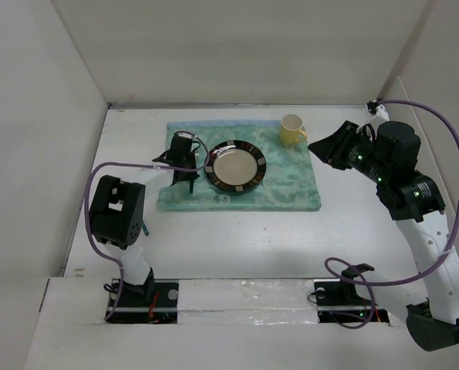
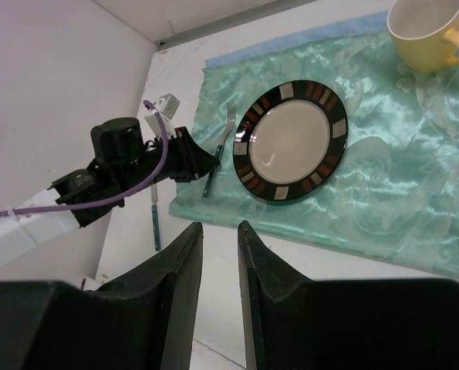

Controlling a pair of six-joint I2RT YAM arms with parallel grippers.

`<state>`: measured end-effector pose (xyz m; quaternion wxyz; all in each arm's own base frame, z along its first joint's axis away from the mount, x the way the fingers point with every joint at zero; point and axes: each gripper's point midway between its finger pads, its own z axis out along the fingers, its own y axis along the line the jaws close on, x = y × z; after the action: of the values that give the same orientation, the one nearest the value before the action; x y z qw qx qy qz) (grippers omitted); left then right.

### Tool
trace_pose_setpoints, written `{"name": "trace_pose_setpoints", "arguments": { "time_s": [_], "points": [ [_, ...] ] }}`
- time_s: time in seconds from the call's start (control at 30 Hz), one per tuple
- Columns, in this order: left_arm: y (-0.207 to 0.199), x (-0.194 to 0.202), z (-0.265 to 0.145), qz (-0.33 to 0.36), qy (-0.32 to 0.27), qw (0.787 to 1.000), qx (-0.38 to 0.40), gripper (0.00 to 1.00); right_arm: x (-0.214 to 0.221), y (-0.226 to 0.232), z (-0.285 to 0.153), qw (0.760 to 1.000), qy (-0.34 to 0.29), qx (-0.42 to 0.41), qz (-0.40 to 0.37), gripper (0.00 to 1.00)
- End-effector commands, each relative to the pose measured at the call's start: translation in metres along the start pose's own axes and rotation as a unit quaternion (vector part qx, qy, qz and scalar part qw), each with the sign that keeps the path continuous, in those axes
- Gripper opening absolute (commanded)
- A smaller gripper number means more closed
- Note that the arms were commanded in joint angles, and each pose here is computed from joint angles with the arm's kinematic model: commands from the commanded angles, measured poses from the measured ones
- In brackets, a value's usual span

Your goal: Set the dinner table for one person

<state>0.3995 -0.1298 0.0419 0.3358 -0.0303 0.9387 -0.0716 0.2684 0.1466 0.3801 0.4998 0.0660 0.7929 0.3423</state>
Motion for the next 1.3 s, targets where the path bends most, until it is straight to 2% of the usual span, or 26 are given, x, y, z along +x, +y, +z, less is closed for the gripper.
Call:
{"name": "trace_pose_setpoints", "arguments": {
  "time_s": [0.0, 0.2, 0.27, 0.3, 0.43, 0.47, 0.53, 0.6, 0.67, 0.77, 0.83, 0.87, 0.9, 0.93, 0.97, 1.03, 1.07, 1.1, 1.17, 1.2, 1.27],
  "points": [
    [-0.005, -0.028, 0.003, -0.002, -0.039, 0.999, 0.005, 0.0, -0.007, 0.005, -0.002, 1.0, -0.017, -0.009, -0.016, 0.3],
    [0.003, -0.017, 0.016, 0.0, -0.019, 1.0, -0.016, 0.0, -0.002, 0.001, 0.003, 1.0, -0.008, -0.002, -0.019, 0.31],
    [0.002, -0.016, 0.016, 0.0, -0.017, 1.0, -0.013, 0.07, -0.003, 0.0, 0.004, 1.0, -0.009, 0.002, -0.02, 0.31],
    [0.001, -0.016, 0.016, -0.001, -0.018, 1.0, -0.013, 0.15, -0.003, 0.0, 0.004, 1.0, -0.01, 0.002, -0.02, 0.31],
    [0.005, -0.02, 0.009, -0.006, -0.02, 0.999, -0.026, 0.29, -0.003, 0.0, 0.01, 1.0, -0.008, 0.005, -0.022, 0.31],
    [0.005, -0.02, 0.009, -0.006, -0.02, 0.999, -0.026, 0.29, -0.002, -0.001, 0.011, 1.0, -0.006, 0.006, -0.022, 0.3],
    [0.003, -0.034, -0.004, -0.01, -0.036, 0.999, -0.024, 0.38, -0.001, 0.0, 0.015, 1.0, -0.004, 0.005, -0.023, 0.24],
    [0.001, -0.048, -0.017, -0.016, -0.053, 0.998, -0.024, 0.47, 0.007, 0.005, 0.022, 1.0, 0.01, -0.003, -0.026, 0.11],
    [-0.006, -0.074, -0.044, -0.027, -0.087, 0.996, -0.015, 0.51, 0.013, 0.015, 0.03, 0.999, 0.019, -0.016, -0.031, 0.0],
    [-0.011, -0.112, -0.093, -0.05, -0.139, 0.989, -0.005, 0.48, 0.025, 0.029, 0.051, 0.998, 0.033, -0.032, -0.036, 0.0],
    [-0.017, -0.129, -0.128, -0.068, -0.166, 0.984, 0.013, 0.27, 0.047, 0.046, 0.073, 0.996, 0.06, -0.051, -0.045, 0.0],
    [-0.021, -0.143, -0.164, -0.095, -0.202, 0.974, 0.034, 0.17, 0.056, 0.049, 0.082, 0.995, 0.067, -0.049, -0.049, 0.0],
    [-0.023, -0.147, -0.184, -0.107, -0.217, 0.969, 0.048, 0.01, 0.073, 0.064, 0.087, 0.993, 0.083, -0.065, -0.057, 0.0],
    [-0.025, -0.148, -0.201, -0.122, -0.23, 0.963, 0.063, 0.0, 0.088, 0.068, 0.106, 0.991, 0.098, -0.066, -0.061, 0.0],
    [-0.027, -0.157, -0.244, -0.155, -0.269, 0.946, 0.094, 0.0, 0.099, 0.074, 0.115, 0.99, 0.108, -0.069, -0.066, 0.0],
    [-0.037, -0.147, -0.279, -0.178, -0.284, 0.934, 0.126, 0.0, 0.131, 0.101, 0.129, 0.983, 0.132, -0.097, -0.082, 0.0],
    [-0.038, -0.145, -0.298, -0.19, -0.296, 0.926, 0.14, 0.0, 0.154, 0.105, 0.15, 0.979, 0.154, -0.093, -0.093, 0.0],
    [-0.036, -0.141, -0.329, -0.213, -0.315, 0.909, 0.169, 0.0, 0.168, 0.113, 0.159, 0.976, 0.167, -0.098, -0.1, 0.0],
    [-0.028, -0.129, -0.351, -0.233, -0.318, 0.902, 0.174, 0.0, 0.212, 0.138, 0.185, 0.964, 0.202, -0.115, -0.126, 0.0],
    [-0.02, -0.126, -0.376, -0.245, -0.34, 0.889, 0.182, 0.03, 0.226, 0.146, 0.193, 0.96, 0.211, -0.12, -0.136, 0.0],
    [-0.006, -0.12, -0.399, -0.253, -0.352, 0.885, 0.168, 0.11, 0.257, 0.164, 0.204, 0.952, 0.229, -0.124, -0.163, 0.0]
  ]
}}
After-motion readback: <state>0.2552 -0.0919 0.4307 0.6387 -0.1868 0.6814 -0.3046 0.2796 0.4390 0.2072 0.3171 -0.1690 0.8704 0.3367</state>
